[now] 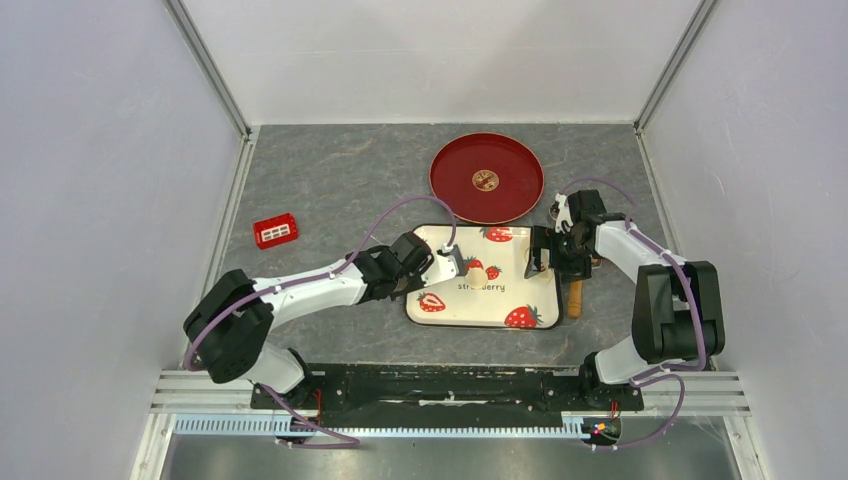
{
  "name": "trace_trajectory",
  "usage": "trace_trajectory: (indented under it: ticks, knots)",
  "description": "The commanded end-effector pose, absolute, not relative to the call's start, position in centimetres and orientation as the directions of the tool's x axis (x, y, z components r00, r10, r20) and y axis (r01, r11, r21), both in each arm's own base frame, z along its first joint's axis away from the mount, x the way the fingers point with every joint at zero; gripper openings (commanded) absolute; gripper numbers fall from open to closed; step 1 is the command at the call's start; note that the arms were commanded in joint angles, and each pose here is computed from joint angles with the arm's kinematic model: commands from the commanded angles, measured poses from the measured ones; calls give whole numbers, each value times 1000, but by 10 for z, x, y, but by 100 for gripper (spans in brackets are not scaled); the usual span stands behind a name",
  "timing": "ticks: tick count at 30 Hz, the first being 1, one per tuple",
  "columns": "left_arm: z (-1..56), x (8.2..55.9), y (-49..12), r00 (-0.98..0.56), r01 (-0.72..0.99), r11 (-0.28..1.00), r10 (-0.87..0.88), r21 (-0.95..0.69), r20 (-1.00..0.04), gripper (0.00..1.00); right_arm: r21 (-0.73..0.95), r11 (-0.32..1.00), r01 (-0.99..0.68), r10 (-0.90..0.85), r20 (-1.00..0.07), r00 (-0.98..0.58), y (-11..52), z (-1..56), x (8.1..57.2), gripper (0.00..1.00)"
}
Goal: Roll out the dumpling wrappers from the dough
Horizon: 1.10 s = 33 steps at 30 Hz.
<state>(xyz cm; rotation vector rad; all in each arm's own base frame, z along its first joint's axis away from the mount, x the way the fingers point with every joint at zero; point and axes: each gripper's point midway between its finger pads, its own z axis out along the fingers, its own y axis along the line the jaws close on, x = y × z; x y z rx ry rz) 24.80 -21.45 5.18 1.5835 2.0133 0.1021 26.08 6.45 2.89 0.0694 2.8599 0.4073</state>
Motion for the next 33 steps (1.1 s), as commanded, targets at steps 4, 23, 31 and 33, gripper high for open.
trace_trajectory:
  ticks: [4,23,31,33]
  knots:
    - [51,232,-217,-93,905,230,927,357,-363,2,293,956,6,84,-255,-963,66,28,266,98]
    - [39,224,-233,-151,924,264,917,278,-368,2,296,955,4,83,-257,-963,66,29,265,98]
    - [34,219,-235,-166,933,265,918,245,-360,2,296,955,1,81,-256,-963,66,28,265,98]
    - [34,217,-234,-174,932,270,918,240,-357,2,296,955,2,81,-256,-963,66,28,264,98]
